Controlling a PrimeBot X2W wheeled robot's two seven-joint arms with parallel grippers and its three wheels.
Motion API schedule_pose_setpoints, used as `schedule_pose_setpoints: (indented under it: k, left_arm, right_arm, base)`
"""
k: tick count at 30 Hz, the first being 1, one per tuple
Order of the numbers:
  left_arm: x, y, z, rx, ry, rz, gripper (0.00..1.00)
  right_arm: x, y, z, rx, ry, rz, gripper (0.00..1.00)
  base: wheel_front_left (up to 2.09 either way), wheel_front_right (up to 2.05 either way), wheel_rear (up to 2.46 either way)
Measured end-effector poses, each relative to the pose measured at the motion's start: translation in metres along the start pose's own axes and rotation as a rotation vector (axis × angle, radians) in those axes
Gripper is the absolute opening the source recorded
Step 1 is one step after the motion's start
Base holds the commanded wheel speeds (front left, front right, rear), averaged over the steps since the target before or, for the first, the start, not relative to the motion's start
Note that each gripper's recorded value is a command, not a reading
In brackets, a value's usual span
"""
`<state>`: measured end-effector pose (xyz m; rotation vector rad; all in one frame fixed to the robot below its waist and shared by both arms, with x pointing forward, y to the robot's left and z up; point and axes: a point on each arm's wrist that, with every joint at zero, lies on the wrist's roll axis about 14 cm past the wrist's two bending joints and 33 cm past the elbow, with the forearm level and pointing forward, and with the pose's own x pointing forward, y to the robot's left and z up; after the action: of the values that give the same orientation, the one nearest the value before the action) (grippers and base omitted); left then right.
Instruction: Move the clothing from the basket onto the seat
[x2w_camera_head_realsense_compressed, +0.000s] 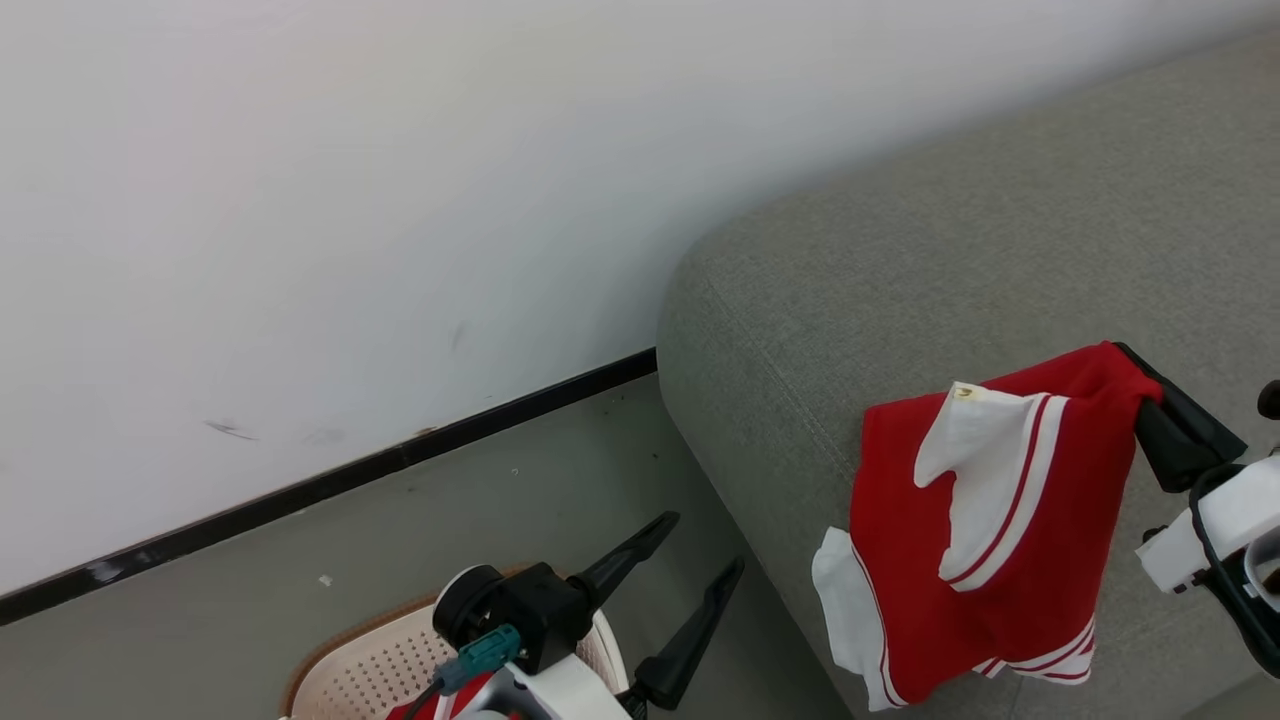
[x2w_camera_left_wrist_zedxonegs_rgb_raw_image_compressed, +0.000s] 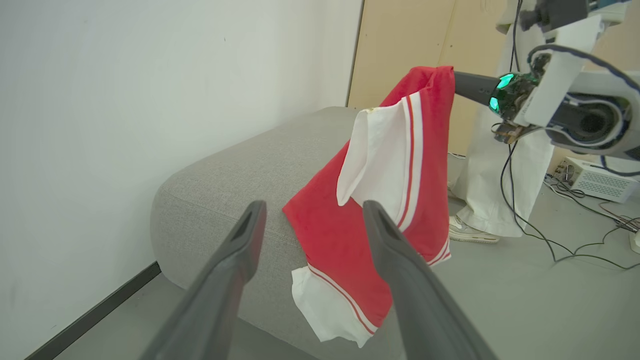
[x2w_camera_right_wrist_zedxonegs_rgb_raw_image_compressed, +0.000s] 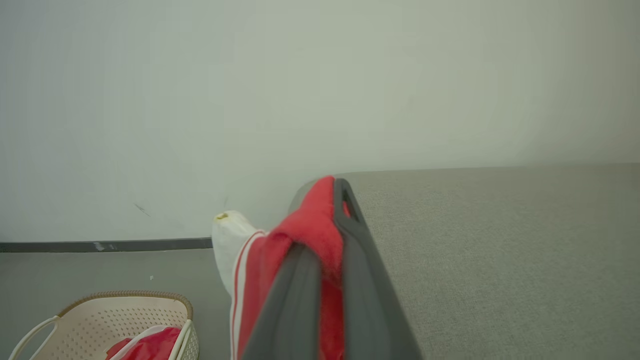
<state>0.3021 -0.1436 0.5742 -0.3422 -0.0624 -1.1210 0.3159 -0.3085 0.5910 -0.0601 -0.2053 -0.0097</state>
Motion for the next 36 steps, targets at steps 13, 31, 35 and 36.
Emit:
schedule_pose_setpoints:
  k: [13, 31, 35, 36]
  left_arm:
    - [0.005, 0.028, -0.002, 0.002, -0.012, 0.07, 1.0]
    - [0.002, 0.076, 0.008, 0.017, -0.06, 0.16, 1.0]
    - [0.001, 0.084, 0.009, 0.05, -0.061, 0.167, 1.0]
    - [0.002, 0.087, 0.011, 0.05, -0.066, 0.171, 1.0]
  right_arm:
    - [0.055, -0.01, 0.055, -0.022, -0.085, 0.004, 0.0]
    - [0.138, -0.089, 0.139, -0.152, -0.152, -0.164, 0.0]
    - [0.152, -0.095, 0.131, -0.215, -0.109, -0.172, 0.0]
    - [0.155, -0.098, 0.127, -0.215, -0.098, -0.18, 0.0]
  base:
    - [0.0, 0.0, 0.0]
    - [0.0, 0.0, 0.0]
    - [0.0, 0.0, 0.0]
    - [0.0, 0.0, 0.0]
